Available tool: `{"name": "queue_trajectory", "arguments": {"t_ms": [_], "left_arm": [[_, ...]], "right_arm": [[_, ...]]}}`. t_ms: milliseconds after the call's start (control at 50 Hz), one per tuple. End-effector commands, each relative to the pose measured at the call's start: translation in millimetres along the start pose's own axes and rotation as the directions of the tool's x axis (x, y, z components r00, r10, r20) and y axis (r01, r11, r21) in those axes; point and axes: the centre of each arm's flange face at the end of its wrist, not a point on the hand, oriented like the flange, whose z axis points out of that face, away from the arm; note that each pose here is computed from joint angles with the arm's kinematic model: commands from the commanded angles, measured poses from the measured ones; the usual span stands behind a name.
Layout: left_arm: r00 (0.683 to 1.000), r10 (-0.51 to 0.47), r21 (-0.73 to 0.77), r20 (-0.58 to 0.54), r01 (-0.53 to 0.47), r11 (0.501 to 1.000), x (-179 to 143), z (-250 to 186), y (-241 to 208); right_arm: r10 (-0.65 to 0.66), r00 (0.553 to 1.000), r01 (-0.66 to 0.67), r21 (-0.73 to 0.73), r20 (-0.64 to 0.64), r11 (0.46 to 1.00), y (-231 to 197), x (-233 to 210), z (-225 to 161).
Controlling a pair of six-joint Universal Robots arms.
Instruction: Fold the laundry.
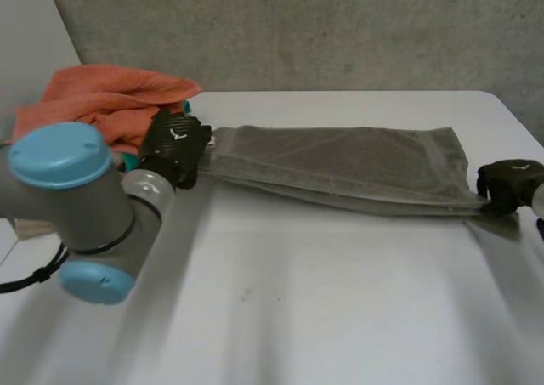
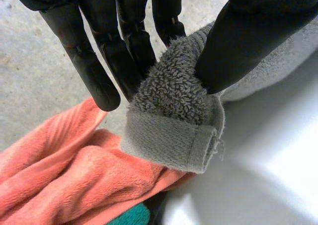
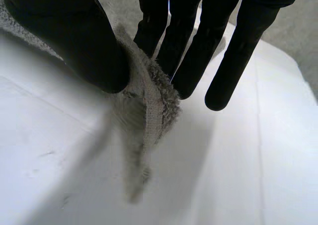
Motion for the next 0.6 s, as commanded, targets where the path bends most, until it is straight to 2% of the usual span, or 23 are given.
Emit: {"name": "queue_trajectory", "arguments": {"t_ms": [20, 120, 140, 200, 260, 340, 380, 440, 520, 580, 600], "left_arm": [[0.999, 0.027, -0.047, -0.029, -0.029, 0.998, -16.2, -64.9, -24.7], [0.995, 0.062, -0.116, -0.082, -0.071, 0.991, -29.1, -114.1, -43.3], [0.992, 0.071, -0.144, -0.107, -0.086, 0.986, -30.3, -125.2, -45.4], [0.986, 0.076, -0.196, -0.148, -0.105, 0.975, -28.6, -133.7, -42.2], [0.979, 0.081, -0.234, -0.189, -0.125, 0.964, -22.4, -136.5, -37.2], [0.970, 0.070, -0.301, -0.231, -0.140, 0.943, -9.4, -114.0, -12.4], [0.968, 0.066, -0.325, -0.244, -0.146, 0.934, -2.0, -95.6, 0.1], [0.966, 0.065, -0.345, -0.252, -0.152, 0.926, 4.6, -77.4, 10.6], [0.972, 0.072, -0.315, -0.225, -0.142, 0.938, 6.3, -32.5, 12.8], [0.980, 0.082, -0.263, -0.182, -0.129, 0.956, 1.8, -5.2, 5.8], [0.987, 0.091, -0.200, -0.134, -0.117, 0.973, -5.1, 14.3, -6.0]], "right_arm": [[-0.188, 0.982, 0.187, -0.044, -0.025, 0.981, -29.2, 12.6, -67.7], [-0.391, 0.920, 0.385, -0.113, -0.033, 0.916, -40.6, 16.0, -119.2], [-0.453, 0.891, 0.445, -0.126, -0.037, 0.887, -42.3, 15.8, -133.4], [-0.513, 0.857, 0.505, -0.128, -0.041, 0.854, -44.2, 12.7, -145.6], [-0.510, 0.860, 0.504, -0.133, -0.018, 0.854, -38.0, 7.3, -145.8], [-0.500, 0.863, 0.504, -0.136, 0.068, 0.853, -25.0, -10.2, -131.9], [-0.516, 0.848, 0.529, -0.137, 0.120, 0.838, -16.8, -23.6, -115.1], [-0.535, 0.835, 0.549, -0.158, 0.127, 0.821, -9.5, -30.3, -97.9], [-0.587, 0.808, 0.586, -0.156, 0.042, 0.795, -10.9, -30.8, -66.2], [-0.615, 0.788, 0.611, -0.099, -0.018, 0.786, -23.7, -33.8, -51.1], [-0.626, 0.776, 0.624, -0.047, -0.081, 0.780, -38.3, -32.4, -42.0]]}}
